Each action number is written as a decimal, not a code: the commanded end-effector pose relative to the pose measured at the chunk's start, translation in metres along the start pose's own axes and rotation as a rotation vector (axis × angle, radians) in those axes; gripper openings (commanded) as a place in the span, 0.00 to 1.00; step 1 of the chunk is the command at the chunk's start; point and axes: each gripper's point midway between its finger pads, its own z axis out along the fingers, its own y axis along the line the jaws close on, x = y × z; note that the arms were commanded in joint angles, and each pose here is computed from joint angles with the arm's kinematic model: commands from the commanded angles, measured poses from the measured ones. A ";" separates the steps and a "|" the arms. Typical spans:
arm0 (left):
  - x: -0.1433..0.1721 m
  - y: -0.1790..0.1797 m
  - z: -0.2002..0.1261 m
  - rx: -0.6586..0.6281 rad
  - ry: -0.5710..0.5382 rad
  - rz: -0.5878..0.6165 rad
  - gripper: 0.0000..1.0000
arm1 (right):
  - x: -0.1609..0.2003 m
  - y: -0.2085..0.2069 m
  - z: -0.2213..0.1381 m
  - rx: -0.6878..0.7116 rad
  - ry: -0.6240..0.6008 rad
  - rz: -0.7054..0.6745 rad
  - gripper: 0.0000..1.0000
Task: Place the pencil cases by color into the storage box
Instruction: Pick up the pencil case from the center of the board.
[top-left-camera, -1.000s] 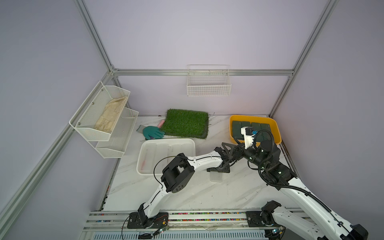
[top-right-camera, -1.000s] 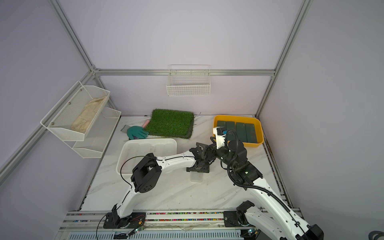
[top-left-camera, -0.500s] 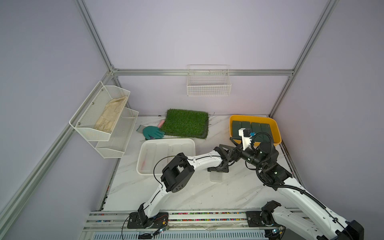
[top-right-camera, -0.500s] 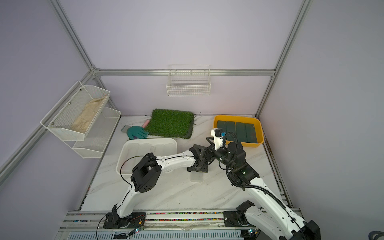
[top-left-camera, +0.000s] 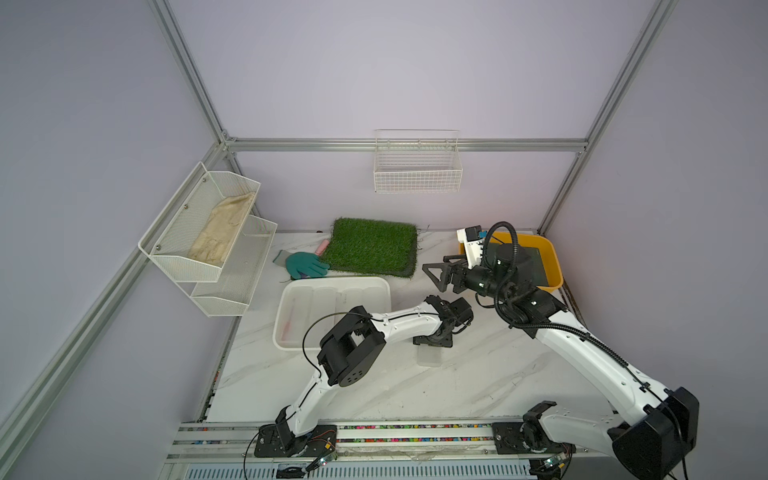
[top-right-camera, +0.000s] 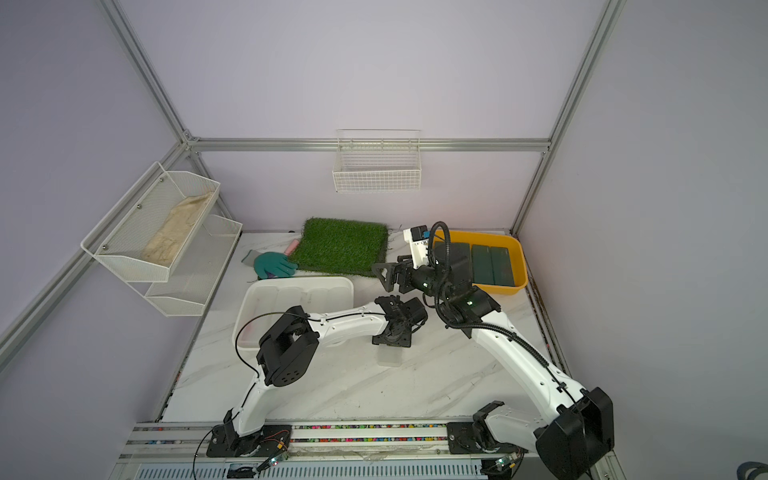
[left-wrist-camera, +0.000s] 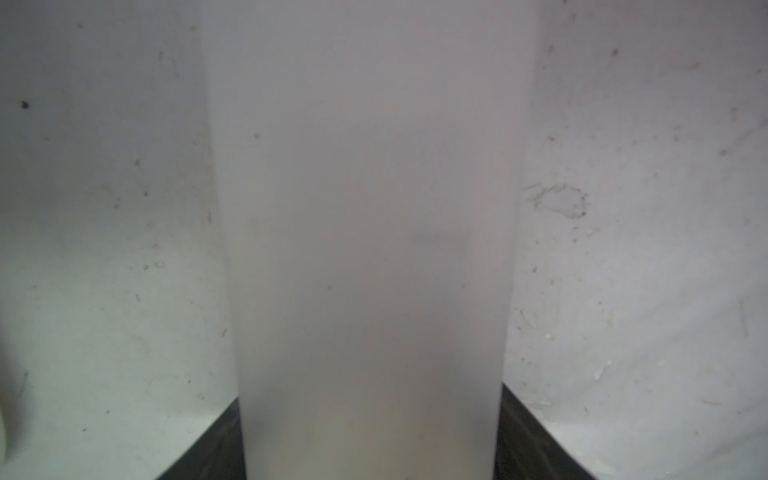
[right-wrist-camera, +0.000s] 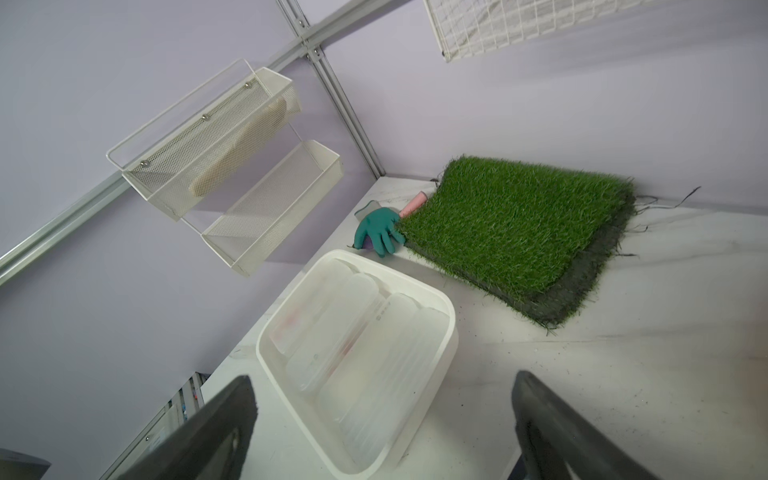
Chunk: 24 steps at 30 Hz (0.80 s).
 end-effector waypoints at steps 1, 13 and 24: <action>0.002 0.013 -0.007 -0.032 0.001 0.035 0.71 | 0.016 -0.003 0.004 -0.005 0.086 0.051 0.97; 0.002 0.017 -0.015 -0.043 -0.038 0.057 0.63 | 0.010 -0.002 -0.009 0.014 0.031 -0.057 0.97; 0.002 0.020 -0.050 -0.027 -0.108 0.135 0.60 | -0.012 -0.014 -0.029 0.120 -0.085 -0.044 0.97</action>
